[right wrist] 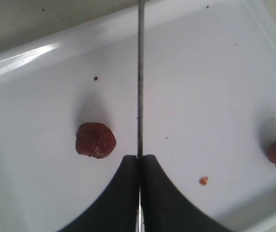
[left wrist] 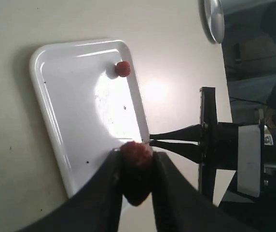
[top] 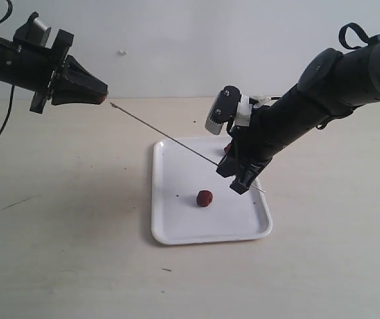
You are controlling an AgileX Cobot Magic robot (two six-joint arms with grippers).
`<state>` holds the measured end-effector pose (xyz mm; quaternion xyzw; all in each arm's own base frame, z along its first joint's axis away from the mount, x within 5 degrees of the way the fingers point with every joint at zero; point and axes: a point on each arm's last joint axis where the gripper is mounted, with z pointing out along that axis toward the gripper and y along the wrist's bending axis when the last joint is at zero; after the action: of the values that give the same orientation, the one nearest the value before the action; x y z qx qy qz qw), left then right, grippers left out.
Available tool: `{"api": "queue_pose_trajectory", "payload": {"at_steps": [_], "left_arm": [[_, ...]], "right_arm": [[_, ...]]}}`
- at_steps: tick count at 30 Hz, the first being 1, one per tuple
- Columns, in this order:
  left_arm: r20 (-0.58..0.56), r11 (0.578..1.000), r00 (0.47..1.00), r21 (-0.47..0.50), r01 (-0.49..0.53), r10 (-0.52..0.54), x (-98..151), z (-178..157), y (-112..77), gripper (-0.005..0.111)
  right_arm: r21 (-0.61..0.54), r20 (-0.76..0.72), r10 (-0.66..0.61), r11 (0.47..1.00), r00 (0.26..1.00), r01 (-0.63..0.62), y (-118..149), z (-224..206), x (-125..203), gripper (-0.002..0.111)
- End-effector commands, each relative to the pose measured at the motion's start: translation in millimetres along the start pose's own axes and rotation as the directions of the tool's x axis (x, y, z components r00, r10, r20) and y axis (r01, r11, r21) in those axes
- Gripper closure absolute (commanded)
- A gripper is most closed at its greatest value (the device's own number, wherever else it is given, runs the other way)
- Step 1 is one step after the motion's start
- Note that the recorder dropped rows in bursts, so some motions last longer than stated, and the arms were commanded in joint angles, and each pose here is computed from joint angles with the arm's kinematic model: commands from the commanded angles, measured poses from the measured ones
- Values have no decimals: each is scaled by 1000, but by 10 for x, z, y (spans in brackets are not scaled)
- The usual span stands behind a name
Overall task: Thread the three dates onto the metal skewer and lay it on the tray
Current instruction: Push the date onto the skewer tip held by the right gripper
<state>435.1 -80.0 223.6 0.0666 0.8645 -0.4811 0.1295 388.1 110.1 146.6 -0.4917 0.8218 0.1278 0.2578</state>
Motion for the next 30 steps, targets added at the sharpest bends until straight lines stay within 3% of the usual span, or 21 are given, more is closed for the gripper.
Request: {"api": "queue_pose_trajectory", "payload": {"at_steps": [1,30], "left_arm": [[21,999,1000,35,-15,14,-10,-2,-79,86],[19,998,999,29,-49,48,-7,-5,-72,86]], "right_arm": [[-2,8,-4,1000,1000,4,-2,-20,-9,108],[4,49,2,1000,999,-2,10,-114,-85,108]]}}
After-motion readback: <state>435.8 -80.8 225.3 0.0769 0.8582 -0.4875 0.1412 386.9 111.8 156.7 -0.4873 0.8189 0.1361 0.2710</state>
